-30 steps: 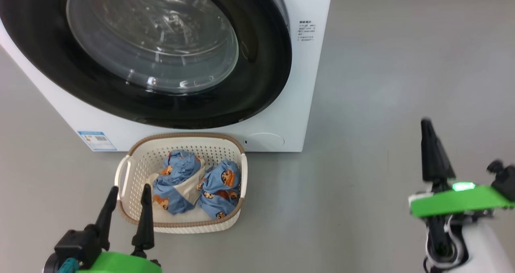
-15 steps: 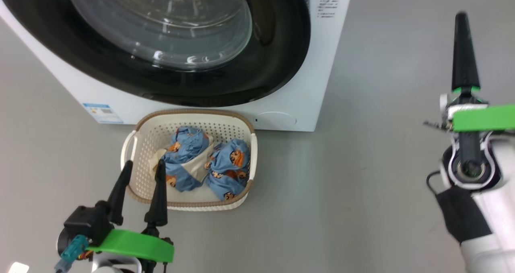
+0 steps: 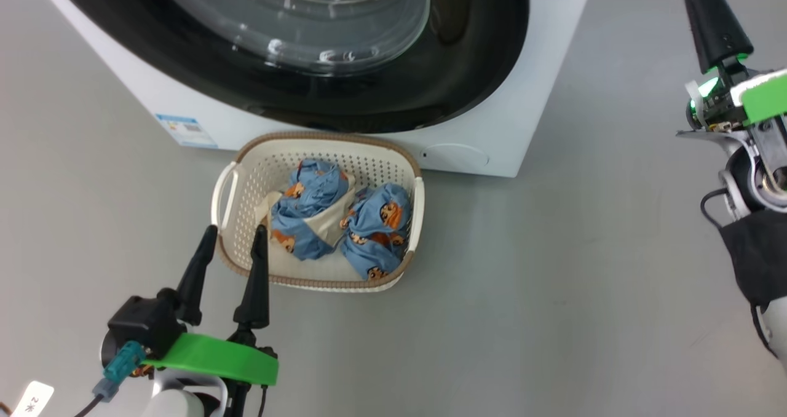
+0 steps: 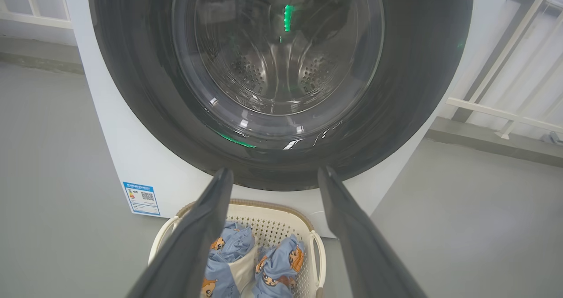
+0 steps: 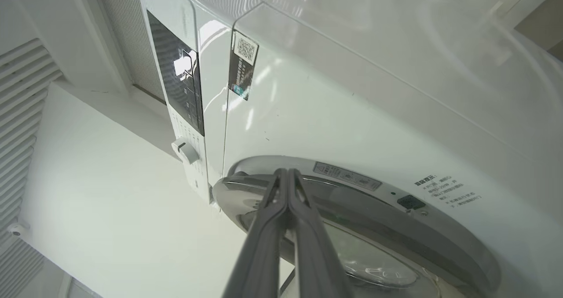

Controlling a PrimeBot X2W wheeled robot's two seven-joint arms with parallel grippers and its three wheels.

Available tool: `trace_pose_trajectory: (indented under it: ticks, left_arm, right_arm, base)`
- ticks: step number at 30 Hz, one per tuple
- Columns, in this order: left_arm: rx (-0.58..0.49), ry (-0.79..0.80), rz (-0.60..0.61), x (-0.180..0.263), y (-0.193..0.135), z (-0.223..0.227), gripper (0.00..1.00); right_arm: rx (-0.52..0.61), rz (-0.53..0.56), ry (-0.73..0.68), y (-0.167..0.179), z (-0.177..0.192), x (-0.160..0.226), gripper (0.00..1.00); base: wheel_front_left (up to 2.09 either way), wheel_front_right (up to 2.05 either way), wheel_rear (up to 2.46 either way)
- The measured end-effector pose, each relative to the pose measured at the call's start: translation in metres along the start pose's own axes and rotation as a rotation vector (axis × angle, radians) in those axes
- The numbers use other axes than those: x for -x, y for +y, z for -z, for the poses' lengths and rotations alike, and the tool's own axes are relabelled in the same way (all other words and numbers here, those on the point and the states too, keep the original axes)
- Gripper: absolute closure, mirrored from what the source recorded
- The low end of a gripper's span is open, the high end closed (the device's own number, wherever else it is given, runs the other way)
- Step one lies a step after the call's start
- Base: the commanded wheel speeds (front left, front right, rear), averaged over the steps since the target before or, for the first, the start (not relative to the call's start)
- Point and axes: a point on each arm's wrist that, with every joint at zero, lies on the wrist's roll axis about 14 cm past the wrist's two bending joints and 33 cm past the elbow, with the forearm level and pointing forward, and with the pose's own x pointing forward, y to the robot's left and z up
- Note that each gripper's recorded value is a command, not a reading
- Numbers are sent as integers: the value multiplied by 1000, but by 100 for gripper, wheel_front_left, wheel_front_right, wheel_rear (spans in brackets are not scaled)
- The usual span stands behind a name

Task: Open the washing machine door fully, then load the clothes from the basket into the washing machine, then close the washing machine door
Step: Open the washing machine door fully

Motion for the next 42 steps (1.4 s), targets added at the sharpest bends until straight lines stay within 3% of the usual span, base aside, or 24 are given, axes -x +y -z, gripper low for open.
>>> trace_pose_trajectory:
  ticks: [6, 12, 27, 42]
  left_arm:
    - [3, 11, -6, -6, 3, 5, 0]
    - [20, 18, -3, -15, 4, 10, 0]
    - [34, 33, -2, -38, 10, 22, 0]
    - [41, 53, -54, -41, 31, 31, 0]
  right_arm:
    - [-45, 36, 170, -22, 25, -15, 100]
    - [-73, 39, 248, -35, 32, -31, 100]
    - [-70, 57, 411, -78, 65, -67, 100]
    - [-77, 49, 476, -105, 96, -96, 100]
  base:
    - [0, 0, 0]
    - [0, 0, 0]
    - [0, 0, 0]
    - [0, 0, 0]
